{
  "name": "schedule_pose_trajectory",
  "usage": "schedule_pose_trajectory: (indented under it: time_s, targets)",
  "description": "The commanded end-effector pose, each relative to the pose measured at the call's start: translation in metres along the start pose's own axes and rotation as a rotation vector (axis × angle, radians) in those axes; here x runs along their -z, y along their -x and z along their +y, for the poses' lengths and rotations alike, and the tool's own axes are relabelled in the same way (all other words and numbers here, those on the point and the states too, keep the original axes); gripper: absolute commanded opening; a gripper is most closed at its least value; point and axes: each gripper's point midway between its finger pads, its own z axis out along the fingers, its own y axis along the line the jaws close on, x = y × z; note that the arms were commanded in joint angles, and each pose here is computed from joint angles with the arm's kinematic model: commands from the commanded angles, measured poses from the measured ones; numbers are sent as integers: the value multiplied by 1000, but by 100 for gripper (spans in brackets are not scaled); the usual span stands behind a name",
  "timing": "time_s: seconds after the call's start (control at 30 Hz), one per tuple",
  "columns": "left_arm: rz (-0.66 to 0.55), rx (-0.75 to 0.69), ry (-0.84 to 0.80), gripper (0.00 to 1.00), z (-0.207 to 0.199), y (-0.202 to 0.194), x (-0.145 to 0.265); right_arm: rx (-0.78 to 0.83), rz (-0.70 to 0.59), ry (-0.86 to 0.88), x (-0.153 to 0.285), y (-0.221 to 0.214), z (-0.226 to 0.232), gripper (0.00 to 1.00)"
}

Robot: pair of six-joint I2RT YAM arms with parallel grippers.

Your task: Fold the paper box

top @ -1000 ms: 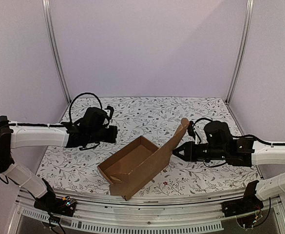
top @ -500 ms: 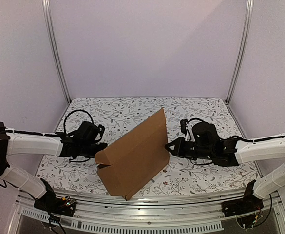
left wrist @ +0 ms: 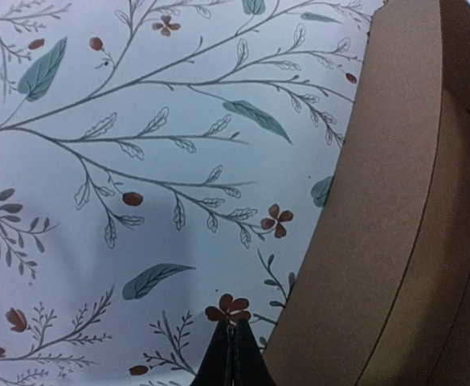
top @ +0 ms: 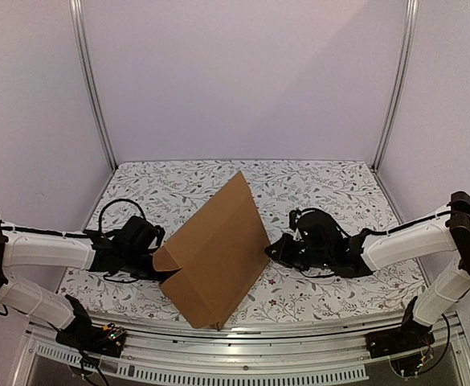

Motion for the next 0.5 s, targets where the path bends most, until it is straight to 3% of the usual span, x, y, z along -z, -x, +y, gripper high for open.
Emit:
schedule_pose_trajectory:
  time_s: [0.0, 0.2, 0.47]
  targets:
    - [47, 25, -23, 0, -4, -21, 1, -57, 25, -55, -2, -18, -32, 0]
    - [78, 19, -49, 0, -17, -38, 1, -82, 5, -132, 8, -25, -66, 0]
    - [93, 24, -123, 0, -46, -49, 4, -71, 10, -97, -4, -17, -50, 1]
